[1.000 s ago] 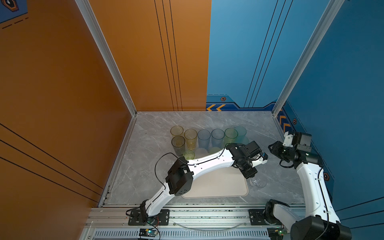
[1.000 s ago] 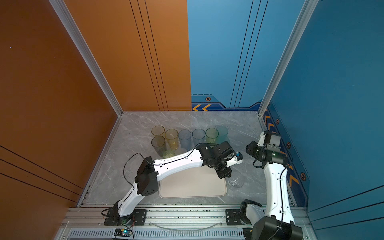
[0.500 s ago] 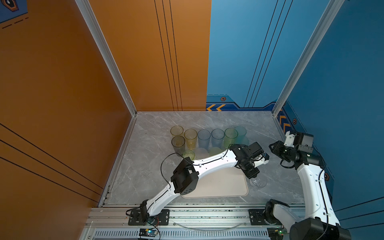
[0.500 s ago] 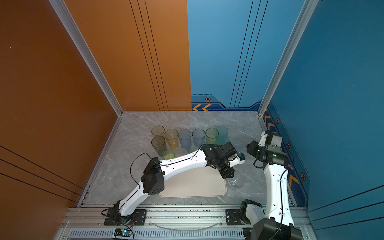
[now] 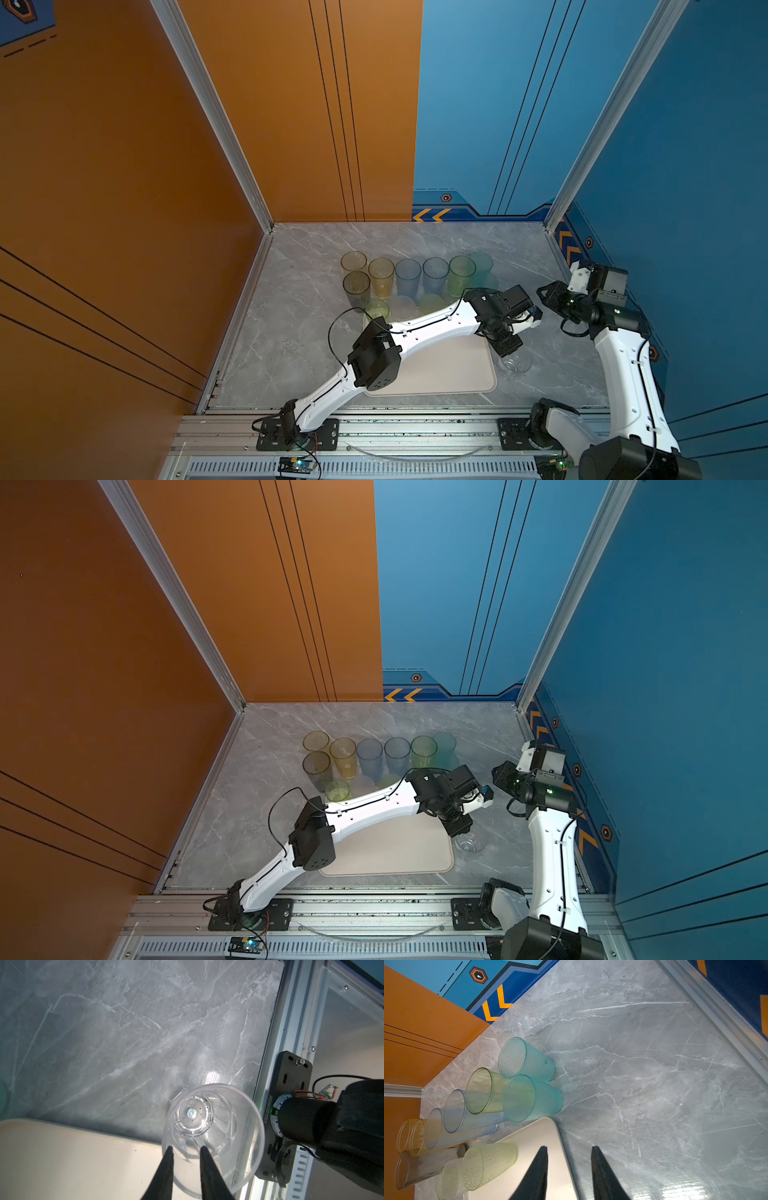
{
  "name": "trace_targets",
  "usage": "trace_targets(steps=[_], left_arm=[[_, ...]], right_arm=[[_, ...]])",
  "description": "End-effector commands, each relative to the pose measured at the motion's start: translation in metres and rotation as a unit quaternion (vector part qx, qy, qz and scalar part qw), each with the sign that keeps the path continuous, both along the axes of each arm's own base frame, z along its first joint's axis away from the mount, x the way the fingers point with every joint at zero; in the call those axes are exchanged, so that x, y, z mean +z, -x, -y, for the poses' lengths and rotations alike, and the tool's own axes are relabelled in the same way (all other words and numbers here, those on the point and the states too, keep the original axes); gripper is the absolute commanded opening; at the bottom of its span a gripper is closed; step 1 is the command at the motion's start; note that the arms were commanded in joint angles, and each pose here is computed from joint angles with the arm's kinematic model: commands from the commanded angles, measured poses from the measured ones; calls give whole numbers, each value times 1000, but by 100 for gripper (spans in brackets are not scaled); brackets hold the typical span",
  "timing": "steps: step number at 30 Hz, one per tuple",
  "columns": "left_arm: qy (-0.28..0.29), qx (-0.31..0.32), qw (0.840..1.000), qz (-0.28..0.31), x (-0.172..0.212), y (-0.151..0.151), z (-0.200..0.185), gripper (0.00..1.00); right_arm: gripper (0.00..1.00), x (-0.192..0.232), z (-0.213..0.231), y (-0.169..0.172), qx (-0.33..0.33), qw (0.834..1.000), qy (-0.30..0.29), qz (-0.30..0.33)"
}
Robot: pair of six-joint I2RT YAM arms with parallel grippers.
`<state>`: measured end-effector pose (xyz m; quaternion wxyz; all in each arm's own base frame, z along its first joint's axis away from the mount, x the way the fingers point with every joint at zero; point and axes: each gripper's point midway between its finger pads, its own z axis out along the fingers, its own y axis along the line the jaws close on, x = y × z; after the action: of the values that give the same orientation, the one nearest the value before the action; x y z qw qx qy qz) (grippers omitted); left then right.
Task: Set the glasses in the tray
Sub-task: 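Lower the left gripper onto the upturned clear glass and close on its rim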
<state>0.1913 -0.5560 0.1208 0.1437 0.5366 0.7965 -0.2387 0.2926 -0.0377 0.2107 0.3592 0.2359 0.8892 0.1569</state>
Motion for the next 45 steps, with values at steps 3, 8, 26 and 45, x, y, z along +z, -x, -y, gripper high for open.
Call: trace_targets(steps=[3, 8, 26, 45], left_arm=[[-18, -12, 999, 31, -1, 3, -1, 24], [-7, -24, 999, 47, 14, 9, 2, 24], [-29, -1, 996, 79, 11, -8, -8, 26], [-31, -10, 999, 43, -7, -3, -3, 24]], right_arm=[[34, 3, -3, -1, 13, 1000, 0, 17], [34, 4, -3, -3, 13, 1000, -3, 19], [34, 6, -6, -3, 21, 999, -8, 25], [34, 7, -6, -2, 21, 999, -7, 28]])
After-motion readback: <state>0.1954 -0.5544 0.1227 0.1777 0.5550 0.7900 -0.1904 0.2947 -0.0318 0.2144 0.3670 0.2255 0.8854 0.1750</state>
